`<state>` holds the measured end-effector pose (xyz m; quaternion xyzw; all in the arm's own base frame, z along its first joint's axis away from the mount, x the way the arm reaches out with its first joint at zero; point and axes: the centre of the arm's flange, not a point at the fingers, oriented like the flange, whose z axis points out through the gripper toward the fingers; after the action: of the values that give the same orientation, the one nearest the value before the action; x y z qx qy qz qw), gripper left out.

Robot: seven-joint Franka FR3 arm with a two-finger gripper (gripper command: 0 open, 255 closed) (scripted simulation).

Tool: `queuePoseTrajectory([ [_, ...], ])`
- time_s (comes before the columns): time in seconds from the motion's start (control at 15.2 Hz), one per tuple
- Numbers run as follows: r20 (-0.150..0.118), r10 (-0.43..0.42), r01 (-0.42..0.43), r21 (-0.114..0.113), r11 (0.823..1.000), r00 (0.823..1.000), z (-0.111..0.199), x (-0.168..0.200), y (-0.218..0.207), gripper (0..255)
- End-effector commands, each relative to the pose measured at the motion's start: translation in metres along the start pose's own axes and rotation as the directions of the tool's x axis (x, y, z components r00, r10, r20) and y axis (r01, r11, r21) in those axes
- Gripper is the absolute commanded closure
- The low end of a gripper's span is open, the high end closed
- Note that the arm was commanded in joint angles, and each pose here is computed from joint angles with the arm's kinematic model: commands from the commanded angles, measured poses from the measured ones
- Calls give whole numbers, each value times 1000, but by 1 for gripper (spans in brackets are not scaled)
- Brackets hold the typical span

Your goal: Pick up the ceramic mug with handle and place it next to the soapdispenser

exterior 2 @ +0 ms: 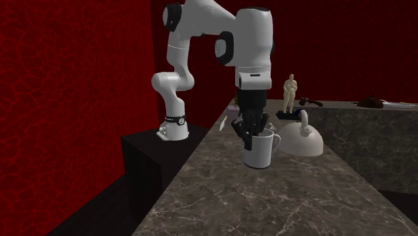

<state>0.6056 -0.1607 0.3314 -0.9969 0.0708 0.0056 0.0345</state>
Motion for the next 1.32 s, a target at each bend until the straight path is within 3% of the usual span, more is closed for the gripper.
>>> queuePoseTrajectory([
  [0.0,0,0,0,0,1000,1000,-11,-1,-1,255],
  [1.25,0,0,0,0,1000,1000,-111,-3,-8,255],
])
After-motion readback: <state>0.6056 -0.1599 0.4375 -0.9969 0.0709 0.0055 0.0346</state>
